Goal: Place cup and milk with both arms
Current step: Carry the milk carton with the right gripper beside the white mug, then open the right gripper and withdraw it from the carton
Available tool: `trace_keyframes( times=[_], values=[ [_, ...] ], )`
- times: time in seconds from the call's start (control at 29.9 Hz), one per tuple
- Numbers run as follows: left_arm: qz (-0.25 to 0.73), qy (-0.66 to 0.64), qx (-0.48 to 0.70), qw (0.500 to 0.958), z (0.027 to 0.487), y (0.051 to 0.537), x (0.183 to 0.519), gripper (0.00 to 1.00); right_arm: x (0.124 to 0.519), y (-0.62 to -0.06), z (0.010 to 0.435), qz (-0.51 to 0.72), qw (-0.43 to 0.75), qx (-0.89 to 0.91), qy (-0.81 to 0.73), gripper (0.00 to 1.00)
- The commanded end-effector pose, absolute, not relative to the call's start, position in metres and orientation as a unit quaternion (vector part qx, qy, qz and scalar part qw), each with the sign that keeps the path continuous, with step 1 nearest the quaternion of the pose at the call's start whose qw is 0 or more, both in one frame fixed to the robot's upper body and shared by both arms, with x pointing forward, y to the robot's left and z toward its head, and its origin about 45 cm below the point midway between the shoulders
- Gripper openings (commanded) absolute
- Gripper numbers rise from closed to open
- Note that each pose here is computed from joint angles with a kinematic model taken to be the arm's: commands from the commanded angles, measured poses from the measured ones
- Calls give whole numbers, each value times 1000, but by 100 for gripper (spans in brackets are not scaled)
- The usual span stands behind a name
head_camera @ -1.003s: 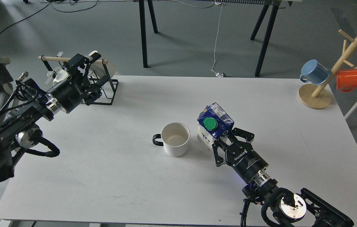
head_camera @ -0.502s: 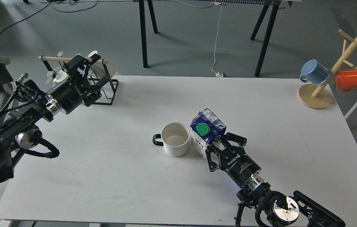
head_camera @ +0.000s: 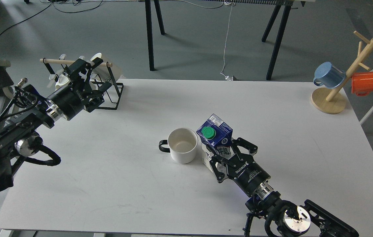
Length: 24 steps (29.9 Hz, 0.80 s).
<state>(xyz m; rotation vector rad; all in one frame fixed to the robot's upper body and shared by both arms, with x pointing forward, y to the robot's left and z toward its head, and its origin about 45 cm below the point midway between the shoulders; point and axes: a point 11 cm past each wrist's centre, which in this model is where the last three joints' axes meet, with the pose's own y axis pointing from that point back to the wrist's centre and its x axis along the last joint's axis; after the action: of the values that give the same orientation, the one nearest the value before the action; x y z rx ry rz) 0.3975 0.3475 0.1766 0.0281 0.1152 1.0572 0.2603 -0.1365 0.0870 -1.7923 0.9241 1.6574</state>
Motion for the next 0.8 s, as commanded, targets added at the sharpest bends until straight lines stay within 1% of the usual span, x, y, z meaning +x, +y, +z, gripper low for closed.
trace_keyframes(
  times=[0.0, 0.03, 0.07, 0.17, 0.4, 0.64, 0.7, 0.77],
  values=[
    [504, 55, 13, 862, 177, 347, 397, 94, 259, -136, 88, 614, 264, -662, 340, 88],
    [504, 55, 14, 862, 176, 347, 397, 94, 258, -136, 88, 614, 264, -662, 339, 94],
    [504, 55, 13, 862, 177, 347, 397, 94, 258, -136, 89, 614, 264, -663, 338, 95],
    [504, 55, 13, 862, 177, 347, 397, 94, 248, -142, 87, 618, 264, -658, 341, 95],
    [506, 57, 16, 861, 174, 350, 395, 94, 218, -183, 80, 619, 243, -650, 368, 95],
    [506, 57, 16, 860, 174, 350, 395, 94, 183, -245, 80, 610, 206, -642, 416, 95],
    [507, 57, 17, 860, 174, 351, 395, 94, 179, -266, 85, 599, 200, -643, 433, 95],
    [508, 61, 19, 859, 170, 353, 392, 94, 183, -302, 94, 573, 197, -644, 467, 95]
  ],
)
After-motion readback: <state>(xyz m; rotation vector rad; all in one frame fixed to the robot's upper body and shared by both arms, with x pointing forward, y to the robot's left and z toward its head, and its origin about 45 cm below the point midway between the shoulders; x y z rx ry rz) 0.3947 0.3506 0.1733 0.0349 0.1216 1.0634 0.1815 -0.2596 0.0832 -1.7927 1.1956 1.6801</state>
